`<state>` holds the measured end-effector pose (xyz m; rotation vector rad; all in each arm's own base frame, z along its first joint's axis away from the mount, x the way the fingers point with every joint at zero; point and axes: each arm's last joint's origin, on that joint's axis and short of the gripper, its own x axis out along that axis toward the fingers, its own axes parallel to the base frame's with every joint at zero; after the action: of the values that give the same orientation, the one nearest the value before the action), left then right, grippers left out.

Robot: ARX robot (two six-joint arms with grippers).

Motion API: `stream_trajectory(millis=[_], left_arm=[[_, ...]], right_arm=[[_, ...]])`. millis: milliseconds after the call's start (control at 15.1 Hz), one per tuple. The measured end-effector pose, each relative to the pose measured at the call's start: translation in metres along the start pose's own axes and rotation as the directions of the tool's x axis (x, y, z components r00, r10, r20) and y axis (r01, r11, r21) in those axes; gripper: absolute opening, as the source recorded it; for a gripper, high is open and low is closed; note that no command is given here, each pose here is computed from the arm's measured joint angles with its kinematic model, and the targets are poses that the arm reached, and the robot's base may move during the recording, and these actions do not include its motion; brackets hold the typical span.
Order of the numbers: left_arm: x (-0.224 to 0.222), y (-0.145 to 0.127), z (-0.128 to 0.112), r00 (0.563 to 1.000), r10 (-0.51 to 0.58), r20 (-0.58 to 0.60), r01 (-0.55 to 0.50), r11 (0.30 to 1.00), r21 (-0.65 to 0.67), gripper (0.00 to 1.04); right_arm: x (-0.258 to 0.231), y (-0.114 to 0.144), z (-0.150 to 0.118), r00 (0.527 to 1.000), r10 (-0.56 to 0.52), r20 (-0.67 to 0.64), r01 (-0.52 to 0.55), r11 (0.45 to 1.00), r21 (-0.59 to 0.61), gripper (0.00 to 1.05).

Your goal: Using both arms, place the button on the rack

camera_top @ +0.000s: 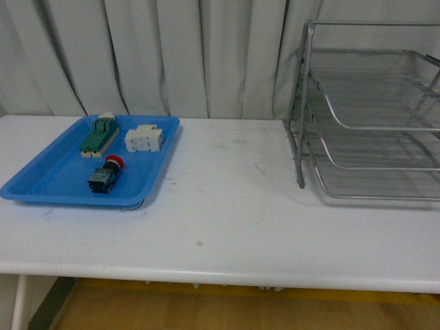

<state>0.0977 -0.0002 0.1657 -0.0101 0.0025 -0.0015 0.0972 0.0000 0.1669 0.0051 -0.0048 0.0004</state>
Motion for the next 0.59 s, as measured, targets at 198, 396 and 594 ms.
stream_trajectory(millis=[198, 396, 594], left_arm=[[0.0, 0.0, 0.0, 1.0, 0.0, 0.0, 0.0, 1.0, 0.0, 0.98], [0.0, 0.0, 0.0, 1.0, 0.0, 0.0, 0.0, 1.0, 0.0, 0.98], [0.0, 0.0, 0.0, 1.0, 0.0, 0.0, 0.0, 1.0, 0.0, 0.98]], right_arm=[[0.0, 0.0, 0.0, 1.0, 0.0, 0.0, 0.0, 1.0, 0.0, 0.98], [0.0, 0.0, 0.0, 1.0, 0.0, 0.0, 0.0, 1.0, 0.0, 0.98], [0.0, 0.0, 0.0, 1.0, 0.0, 0.0, 0.0, 1.0, 0.0, 0.98]])
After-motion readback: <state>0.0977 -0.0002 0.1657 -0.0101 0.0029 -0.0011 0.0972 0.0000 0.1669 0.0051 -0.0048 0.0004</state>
